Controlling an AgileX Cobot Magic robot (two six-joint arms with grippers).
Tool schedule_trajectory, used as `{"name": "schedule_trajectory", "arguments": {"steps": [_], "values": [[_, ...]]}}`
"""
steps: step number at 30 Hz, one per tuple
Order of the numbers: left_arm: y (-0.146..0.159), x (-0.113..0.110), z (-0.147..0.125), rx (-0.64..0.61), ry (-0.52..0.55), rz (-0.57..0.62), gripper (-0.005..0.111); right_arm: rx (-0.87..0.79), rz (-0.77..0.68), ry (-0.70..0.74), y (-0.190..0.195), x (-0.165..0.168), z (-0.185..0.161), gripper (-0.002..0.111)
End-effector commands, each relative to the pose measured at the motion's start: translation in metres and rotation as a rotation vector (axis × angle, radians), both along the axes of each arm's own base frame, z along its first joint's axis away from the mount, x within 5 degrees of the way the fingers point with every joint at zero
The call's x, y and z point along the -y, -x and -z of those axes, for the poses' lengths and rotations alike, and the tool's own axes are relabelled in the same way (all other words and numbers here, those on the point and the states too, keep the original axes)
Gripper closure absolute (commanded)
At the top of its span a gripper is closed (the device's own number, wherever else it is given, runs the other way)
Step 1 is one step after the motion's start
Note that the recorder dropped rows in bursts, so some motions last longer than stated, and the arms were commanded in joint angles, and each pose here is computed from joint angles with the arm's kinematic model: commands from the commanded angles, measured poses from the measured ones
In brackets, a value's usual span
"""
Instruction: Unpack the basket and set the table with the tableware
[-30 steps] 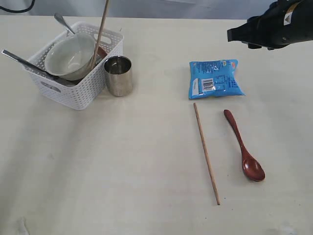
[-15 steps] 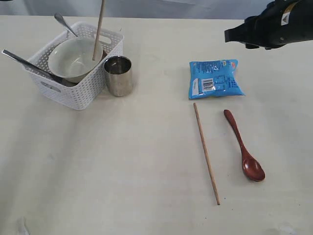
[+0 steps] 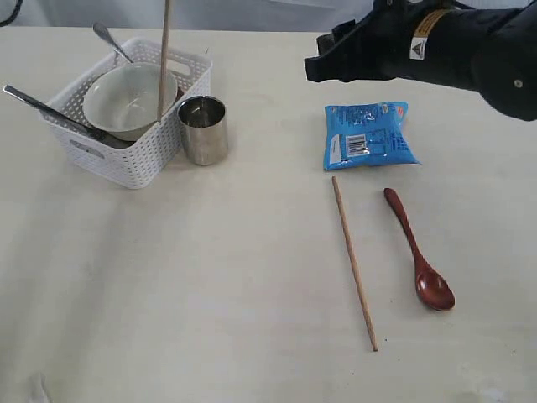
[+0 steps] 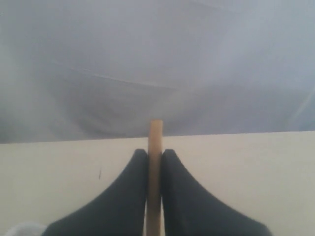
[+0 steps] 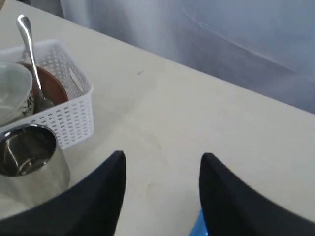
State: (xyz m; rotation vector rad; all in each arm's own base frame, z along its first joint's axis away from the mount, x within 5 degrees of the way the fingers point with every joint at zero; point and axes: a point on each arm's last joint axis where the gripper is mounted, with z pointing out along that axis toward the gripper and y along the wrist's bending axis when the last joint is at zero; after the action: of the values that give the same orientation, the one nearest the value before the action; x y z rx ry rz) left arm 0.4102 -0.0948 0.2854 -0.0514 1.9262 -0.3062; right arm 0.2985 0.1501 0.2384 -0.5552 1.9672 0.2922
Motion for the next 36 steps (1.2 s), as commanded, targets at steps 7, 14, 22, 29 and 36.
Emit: {"name": "schedule_trajectory", "arguments": {"steps": [7, 14, 22, 29, 36], "values": [[0.058, 0.004, 0.008, 0.153, 0.076, -0.037, 0.107, 0.077, -0.287, -0.33, 0.025, -0.037, -0.009, 0.063], [0.068, 0.022, 0.009, 0.142, 0.228, 0.171, 0.107, -0.001, -0.341, -0.348, 0.027, -0.043, 0.003, 0.063], [0.074, 0.036, 0.003, 0.174, 0.301, 0.331, 0.107, -0.069, -0.409, -0.455, 0.031, -0.051, 0.006, 0.039], [0.082, 0.039, 0.006, 0.221, 0.362, 0.394, 0.107, -0.075, -0.404, -0.494, 0.031, -0.051, 0.004, 0.042], [0.091, 0.04, 0.014, 0.236, 0.398, 0.432, 0.107, -0.059, -0.384, -0.504, 0.029, -0.05, 0.003, 0.042]]}}
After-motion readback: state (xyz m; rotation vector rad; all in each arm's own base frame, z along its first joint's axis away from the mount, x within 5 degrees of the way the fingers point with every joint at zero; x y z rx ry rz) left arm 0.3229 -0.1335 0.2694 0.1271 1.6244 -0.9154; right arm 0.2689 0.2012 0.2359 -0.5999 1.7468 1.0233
